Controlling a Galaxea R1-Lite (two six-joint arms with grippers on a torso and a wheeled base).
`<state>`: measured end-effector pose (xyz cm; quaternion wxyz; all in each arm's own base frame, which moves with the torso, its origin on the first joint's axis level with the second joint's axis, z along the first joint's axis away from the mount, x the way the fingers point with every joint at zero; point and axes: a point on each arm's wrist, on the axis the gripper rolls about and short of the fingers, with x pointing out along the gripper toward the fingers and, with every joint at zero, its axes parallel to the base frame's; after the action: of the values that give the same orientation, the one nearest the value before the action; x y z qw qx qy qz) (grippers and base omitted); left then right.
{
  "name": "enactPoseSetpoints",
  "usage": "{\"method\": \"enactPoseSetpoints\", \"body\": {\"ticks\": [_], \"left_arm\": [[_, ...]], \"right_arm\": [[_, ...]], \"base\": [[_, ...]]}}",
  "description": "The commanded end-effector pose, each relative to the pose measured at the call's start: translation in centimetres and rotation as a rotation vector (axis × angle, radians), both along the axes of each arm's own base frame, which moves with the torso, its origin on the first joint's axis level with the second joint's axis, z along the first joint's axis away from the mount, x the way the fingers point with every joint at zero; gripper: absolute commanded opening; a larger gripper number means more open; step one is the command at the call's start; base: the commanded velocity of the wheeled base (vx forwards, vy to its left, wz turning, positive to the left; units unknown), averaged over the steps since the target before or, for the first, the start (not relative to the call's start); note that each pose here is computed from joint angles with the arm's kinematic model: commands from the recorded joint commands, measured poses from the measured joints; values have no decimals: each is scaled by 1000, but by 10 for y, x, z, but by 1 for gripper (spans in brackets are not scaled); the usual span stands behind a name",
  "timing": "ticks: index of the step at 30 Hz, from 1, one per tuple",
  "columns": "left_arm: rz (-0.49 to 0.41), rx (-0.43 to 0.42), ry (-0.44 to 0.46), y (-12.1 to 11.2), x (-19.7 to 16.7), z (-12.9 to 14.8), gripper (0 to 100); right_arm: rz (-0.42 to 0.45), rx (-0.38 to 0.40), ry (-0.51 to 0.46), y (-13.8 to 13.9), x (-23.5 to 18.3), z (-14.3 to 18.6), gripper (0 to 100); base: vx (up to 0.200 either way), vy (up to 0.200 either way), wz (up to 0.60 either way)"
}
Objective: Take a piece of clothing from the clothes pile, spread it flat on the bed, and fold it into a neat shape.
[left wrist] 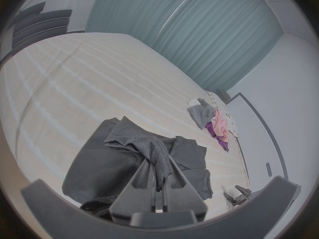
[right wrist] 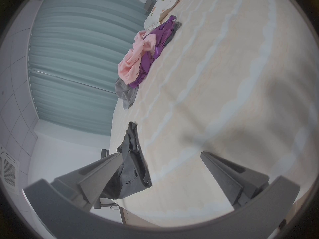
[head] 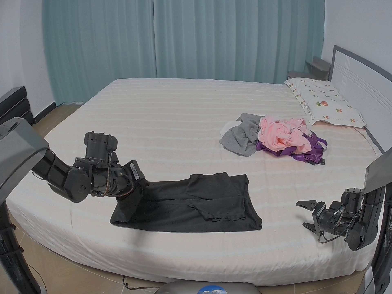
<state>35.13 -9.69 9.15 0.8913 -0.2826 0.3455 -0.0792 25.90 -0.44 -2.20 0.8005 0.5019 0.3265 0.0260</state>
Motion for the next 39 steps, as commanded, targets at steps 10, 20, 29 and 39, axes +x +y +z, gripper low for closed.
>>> {"method": "enactPoseSetpoints", "body": {"ticks": [10, 20, 29, 39], "left_arm": [[-84, 57, 20, -70, 24, 2, 0], [-57, 144, 27, -110, 42, -30, 0], [-59, 156, 20, -121, 44, -36, 100], [57, 69, 34, -90, 29, -3, 100]], "right_arm": [[2, -3, -17, 0, 1, 1, 100], [4, -2, -14, 1, 1, 1, 100], [6, -4, -15, 1, 1, 1, 100], [6, -4, -15, 1, 1, 1, 100]], "base": [[0, -200, 0], [0, -120, 0], [0, 0, 0], [0, 0, 0]]}}
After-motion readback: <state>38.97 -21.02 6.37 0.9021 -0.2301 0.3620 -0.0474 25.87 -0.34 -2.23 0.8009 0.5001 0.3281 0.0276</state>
